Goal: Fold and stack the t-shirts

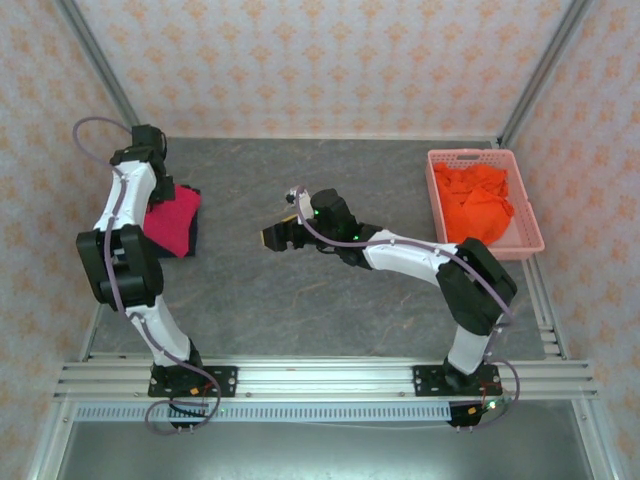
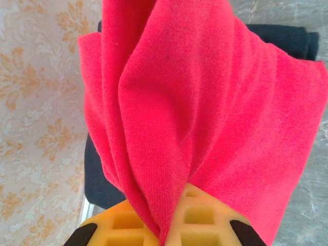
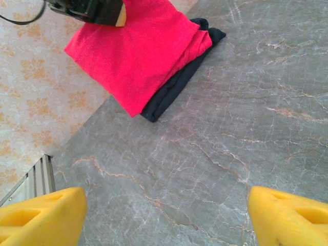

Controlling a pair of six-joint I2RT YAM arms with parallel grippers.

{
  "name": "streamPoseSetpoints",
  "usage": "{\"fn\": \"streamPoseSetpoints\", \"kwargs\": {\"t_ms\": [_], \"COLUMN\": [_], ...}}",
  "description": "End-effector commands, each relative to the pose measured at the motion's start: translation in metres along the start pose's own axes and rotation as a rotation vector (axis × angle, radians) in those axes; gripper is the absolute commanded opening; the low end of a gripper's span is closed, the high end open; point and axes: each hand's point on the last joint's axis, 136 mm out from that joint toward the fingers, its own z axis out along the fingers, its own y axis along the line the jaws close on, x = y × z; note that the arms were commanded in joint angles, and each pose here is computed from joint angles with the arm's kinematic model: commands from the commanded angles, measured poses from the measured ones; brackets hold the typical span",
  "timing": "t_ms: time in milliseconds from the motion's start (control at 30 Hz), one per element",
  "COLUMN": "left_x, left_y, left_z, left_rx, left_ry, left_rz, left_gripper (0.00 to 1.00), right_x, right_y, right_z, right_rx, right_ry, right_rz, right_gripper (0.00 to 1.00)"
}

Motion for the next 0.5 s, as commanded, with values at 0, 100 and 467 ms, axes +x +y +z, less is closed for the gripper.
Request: {"fn": "streamPoseSetpoints", "kwargs": {"t_ms": [0, 100, 467], "left_x": [-0.007, -0.01, -0.009], "left_y": [0.008, 0.011, 0.02], "left_z": [0.009, 0.012, 0.006], "left_rx": [-0.057, -0.077, -0.125], "left_ry": [-0.011, -0.009, 0.029], "left_rz": [-0.03, -0.054, -0.19], "left_gripper": [0.0, 0.0, 0.79], "right_x": [-0.005, -0.005, 0.002], "right_y": [0.006, 0.006, 0.003], "right_z": [0.001, -0.001, -0.01], "right_rx": [-0.025, -0.026, -0.004], "right_ry": [-0.012, -0.019, -0.025], "right_rz": [0.001, 0.007, 0.014], "right_gripper": [0.83, 0.83, 0.83]}}
